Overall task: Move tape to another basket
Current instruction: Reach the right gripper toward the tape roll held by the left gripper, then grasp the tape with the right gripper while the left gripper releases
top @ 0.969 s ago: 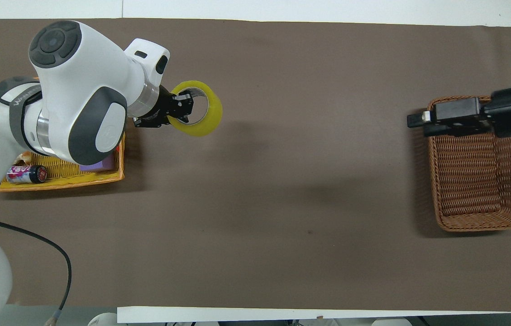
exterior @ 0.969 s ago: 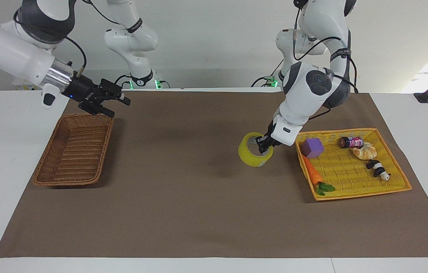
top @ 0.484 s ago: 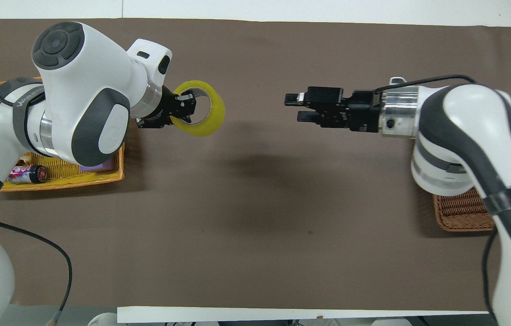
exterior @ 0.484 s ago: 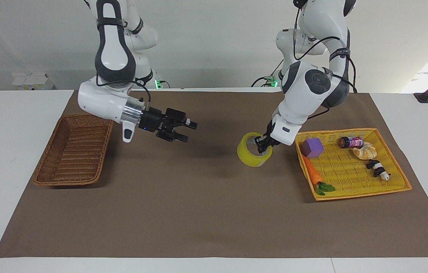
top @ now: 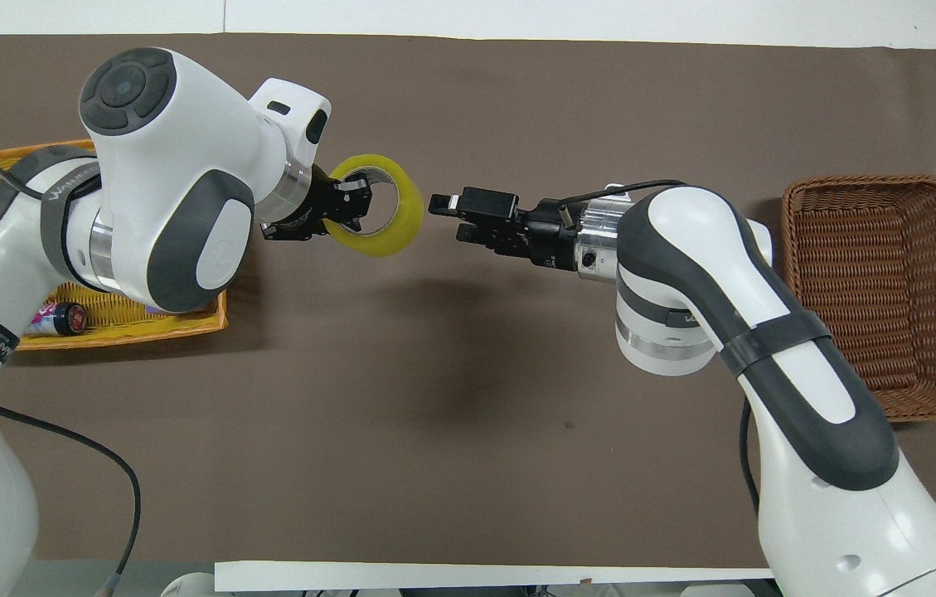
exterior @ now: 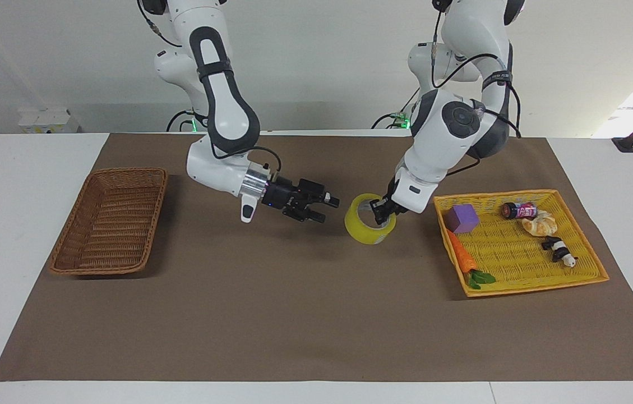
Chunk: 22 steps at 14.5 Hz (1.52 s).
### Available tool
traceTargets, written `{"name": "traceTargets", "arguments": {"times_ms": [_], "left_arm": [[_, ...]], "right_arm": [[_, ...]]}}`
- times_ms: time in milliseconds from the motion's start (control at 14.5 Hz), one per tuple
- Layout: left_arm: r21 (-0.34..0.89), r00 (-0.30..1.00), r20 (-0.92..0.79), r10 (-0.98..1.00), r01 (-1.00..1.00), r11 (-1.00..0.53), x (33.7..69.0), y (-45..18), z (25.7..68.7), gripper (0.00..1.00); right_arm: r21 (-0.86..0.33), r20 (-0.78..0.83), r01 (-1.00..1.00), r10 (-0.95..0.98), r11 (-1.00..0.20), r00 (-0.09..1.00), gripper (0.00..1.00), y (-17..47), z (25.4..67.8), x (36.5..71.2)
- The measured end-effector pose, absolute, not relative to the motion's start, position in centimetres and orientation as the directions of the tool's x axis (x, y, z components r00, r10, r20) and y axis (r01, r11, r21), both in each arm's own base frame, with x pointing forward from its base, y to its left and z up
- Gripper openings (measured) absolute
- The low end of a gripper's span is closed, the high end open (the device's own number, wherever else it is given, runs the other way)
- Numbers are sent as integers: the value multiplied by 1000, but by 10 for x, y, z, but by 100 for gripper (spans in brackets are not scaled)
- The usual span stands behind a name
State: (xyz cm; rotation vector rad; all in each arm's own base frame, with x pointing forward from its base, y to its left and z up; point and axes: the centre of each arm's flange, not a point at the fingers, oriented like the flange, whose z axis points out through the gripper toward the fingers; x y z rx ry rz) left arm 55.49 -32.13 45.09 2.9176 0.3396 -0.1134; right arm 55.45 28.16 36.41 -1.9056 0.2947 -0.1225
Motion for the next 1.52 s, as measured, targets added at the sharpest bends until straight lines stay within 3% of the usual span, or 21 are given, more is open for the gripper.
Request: {"name": "traceTargets", "arguments": {"times_ms": [623,692,899,1038,1176,1245,1522], "left_arm": [[186,970,-104,219,235,-954,553,-321,448,21],[183,970,-106,219,236,-954,552,-320,447,21],[179,970,-108,219,235,-955,548,-319,446,21],[179,970,-108,218,234,-956,548,-320,447,21],[179,970,-108,217,234,-956,547,-320,447,21],[178,970,-109,217,234,-956,547,-320,446,21],[178,970,-109,218,235,-956,547,-319,446,21]], "right_arm": [[-927,-9,-116,-288,-356,958,96,311,376,549],[-926,-6,-115,-290,-360,957,89,313,376,548],[-924,-5,-115,-290,-364,957,85,316,375,547],[-924,-6,-117,-290,-365,957,71,316,373,548],[-923,-6,-117,-290,-366,957,66,316,372,548],[-924,-6,-116,-290,-365,957,56,317,373,548],[-924,-6,-116,-290,-365,957,54,317,373,548]]}}
